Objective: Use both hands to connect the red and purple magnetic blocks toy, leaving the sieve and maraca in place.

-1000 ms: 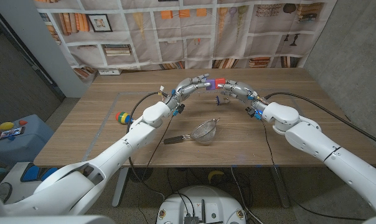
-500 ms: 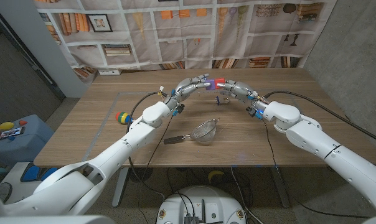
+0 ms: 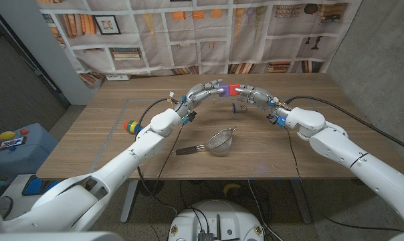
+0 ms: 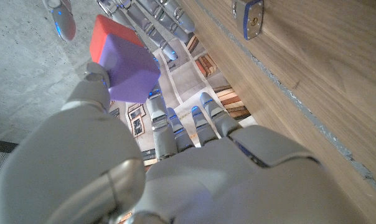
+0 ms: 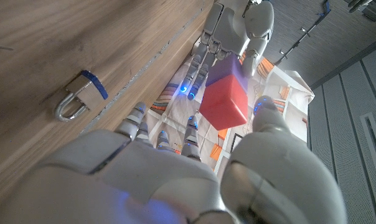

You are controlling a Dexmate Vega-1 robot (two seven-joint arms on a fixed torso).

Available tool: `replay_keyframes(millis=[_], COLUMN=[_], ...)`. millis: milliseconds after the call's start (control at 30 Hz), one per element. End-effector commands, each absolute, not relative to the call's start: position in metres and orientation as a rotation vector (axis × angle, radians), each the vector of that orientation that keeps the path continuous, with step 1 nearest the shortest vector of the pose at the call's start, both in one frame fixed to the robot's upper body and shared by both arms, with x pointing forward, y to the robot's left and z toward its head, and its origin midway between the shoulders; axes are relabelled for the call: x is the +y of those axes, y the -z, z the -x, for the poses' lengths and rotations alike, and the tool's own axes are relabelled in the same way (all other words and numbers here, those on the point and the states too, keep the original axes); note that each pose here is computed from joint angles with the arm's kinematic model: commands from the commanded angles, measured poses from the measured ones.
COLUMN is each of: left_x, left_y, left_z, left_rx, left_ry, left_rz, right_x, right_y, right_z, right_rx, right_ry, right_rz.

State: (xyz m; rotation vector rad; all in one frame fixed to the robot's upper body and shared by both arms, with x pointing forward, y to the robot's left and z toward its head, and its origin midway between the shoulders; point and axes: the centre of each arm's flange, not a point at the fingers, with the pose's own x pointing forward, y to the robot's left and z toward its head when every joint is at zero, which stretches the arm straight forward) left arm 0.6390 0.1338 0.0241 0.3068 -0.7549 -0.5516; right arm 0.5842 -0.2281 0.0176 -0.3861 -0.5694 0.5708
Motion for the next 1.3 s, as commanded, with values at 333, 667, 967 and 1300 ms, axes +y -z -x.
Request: replay_keyframes(millis=[333,667,967,1300], left_x=[0.169,0.194,0.209,0.216], left_y=[-0.047,-0.058,-0.069,-0.085], left_z=[-0.622,-0.608,-0.6,-0.595], left_rx=[-0.747,-0.746,-0.73,-0.735], left_ry=[0.487,0.406,0.355,0.324], left_rz=[-0.453,-0.546,-0.635,-0.72], right_x=[-0.253,-0.26,-0.266,-0.275], right_y=[-0.018,-0.014,-0.008,-0.001], right_z=[-0.587,-0.588,-0.59,-0.589], right_rx=[-0.604,-0.632,-0.651,-0.654], right_ry=[-0.482,-0.454,-0.435,-0.41], right_rz=[0.381,0.338,0.303,0.269])
